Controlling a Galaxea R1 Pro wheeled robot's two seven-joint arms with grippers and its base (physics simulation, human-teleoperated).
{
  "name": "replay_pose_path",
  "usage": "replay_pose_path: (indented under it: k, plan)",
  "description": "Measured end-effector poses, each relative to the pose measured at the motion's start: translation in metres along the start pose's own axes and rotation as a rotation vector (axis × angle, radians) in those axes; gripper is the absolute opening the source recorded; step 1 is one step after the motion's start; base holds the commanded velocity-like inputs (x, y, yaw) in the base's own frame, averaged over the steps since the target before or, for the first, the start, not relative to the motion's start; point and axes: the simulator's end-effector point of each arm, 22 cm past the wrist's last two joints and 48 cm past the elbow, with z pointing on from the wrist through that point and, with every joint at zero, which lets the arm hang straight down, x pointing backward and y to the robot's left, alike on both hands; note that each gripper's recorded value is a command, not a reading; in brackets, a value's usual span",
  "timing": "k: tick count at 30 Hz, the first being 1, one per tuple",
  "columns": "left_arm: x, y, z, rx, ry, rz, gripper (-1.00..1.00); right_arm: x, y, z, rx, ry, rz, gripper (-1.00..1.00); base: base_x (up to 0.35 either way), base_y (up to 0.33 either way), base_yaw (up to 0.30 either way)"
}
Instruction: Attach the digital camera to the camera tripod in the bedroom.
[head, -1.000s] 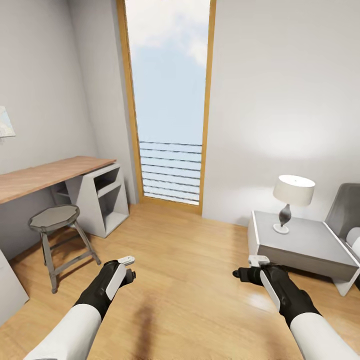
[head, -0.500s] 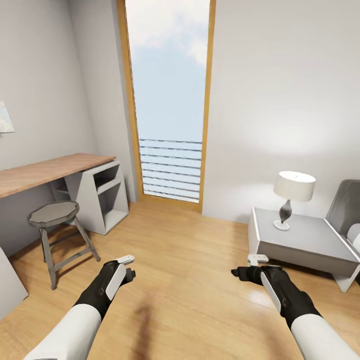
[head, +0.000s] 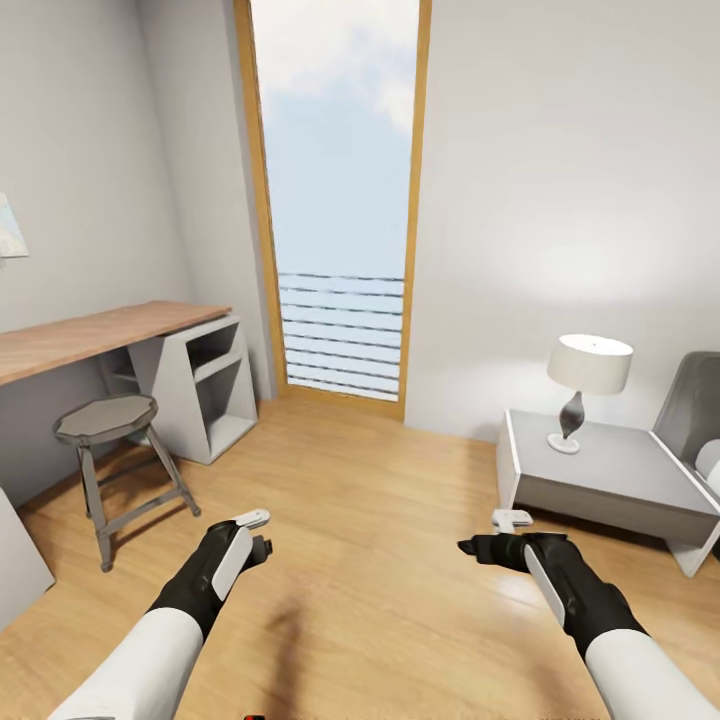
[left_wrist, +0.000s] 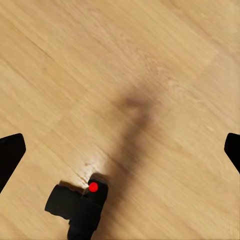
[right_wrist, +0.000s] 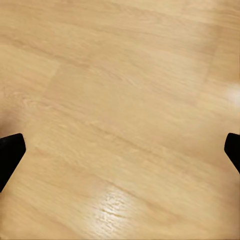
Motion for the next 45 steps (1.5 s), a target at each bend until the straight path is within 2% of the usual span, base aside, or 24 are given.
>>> replay_pose_path:
  k: [3, 4, 8, 24, 30, 37, 42, 43, 45]
  plan:
    - [0.005, 0.0, 0.005, 0.003, 0.0, -0.001, 1.0, 0.006, 0.004, 0.003, -0.027, 0.001, -0.001, 1.0, 0.0, 0.0, 0.0]
    - [0.006, 0.0, 0.006, 0.003, 0.0, -0.002, 1.0, 0.007, 0.009, 0.004, -0.055, 0.0, -0.001, 1.0, 0.0, 0.0, 0.0]
    - [0.013, 0.002, 0.013, 0.003, 0.0, -0.002, 1.0, 0.015, 0.013, 0.009, -0.076, 0.001, -0.002, 1.0, 0.0, 0.0, 0.0]
    - [0.039, 0.006, 0.038, 0.005, 0.0, -0.002, 1.0, 0.046, 0.011, 0.029, -0.089, 0.002, -0.003, 1.0, 0.0, 0.0, 0.0]
    - [0.048, 0.008, 0.047, 0.004, -0.002, -0.002, 1.0, 0.063, 0.01, 0.036, -0.093, 0.026, 0.004, 1.0, 0.0, 0.0, 0.0]
    - [0.059, 0.011, 0.06, -0.008, 0.024, 0.003, 1.0, 0.077, 0.011, 0.047, -0.102, 0.06, 0.012, 1.0, 0.0, 0.0, 0.0]
    - [0.067, 0.013, 0.069, -0.017, 0.041, 0.006, 1.0, 0.086, 0.017, 0.053, -0.142, 0.08, 0.02, 1.0, 0.0, 0.0, 0.0]
    - [0.068, 0.014, 0.071, -0.02, 0.044, 0.007, 1.0, 0.088, 0.024, 0.053, -0.176, 0.083, 0.023, 1.0, 0.0, 0.0, 0.0]
    - [0.071, 0.014, 0.074, -0.023, 0.052, 0.009, 1.0, 0.091, 0.028, 0.055, -0.197, 0.091, 0.026, 1.0, 0.0, 0.0, 0.0]
